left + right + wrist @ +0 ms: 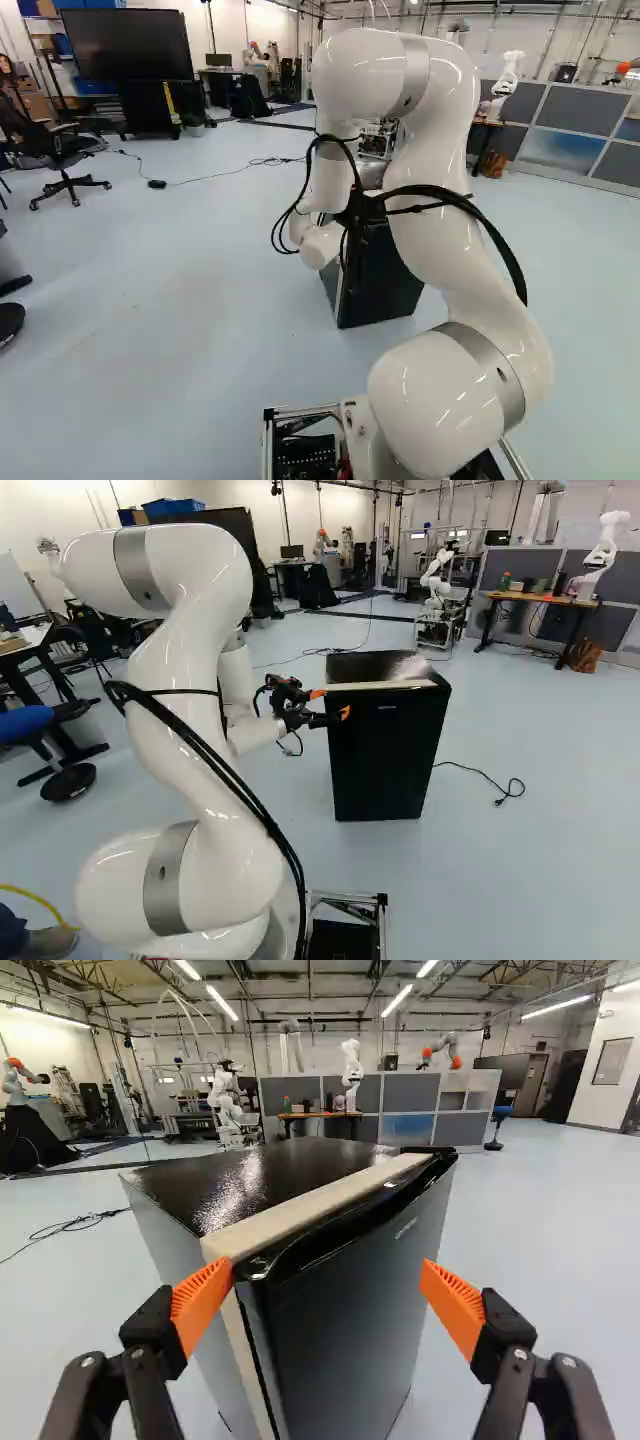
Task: Grab a drink from the fridge
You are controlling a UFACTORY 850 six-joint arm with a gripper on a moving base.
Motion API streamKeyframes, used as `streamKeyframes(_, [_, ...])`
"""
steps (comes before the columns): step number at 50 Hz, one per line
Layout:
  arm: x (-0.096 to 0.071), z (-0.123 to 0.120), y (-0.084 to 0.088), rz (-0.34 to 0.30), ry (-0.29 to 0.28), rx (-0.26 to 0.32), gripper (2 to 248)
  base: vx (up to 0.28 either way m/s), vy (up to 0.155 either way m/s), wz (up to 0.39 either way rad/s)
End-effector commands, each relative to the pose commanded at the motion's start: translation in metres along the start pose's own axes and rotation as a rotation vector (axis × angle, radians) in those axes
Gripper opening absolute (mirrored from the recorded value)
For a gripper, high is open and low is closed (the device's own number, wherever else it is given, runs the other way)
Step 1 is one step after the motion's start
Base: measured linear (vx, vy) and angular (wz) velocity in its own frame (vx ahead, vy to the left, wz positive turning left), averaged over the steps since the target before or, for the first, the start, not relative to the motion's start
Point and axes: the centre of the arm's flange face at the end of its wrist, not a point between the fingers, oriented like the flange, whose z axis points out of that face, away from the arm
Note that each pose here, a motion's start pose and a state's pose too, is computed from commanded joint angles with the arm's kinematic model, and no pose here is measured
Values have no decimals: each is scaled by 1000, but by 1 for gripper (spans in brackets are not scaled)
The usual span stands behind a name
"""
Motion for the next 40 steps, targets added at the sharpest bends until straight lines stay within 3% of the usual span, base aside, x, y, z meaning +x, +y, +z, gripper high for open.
streamKeyframes(17, [1,4,7,-2,-1,-17,247,0,0,0])
streamKeyframes(40, [6,-3,47,-30,-21,-59,247,-1,-6,-4])
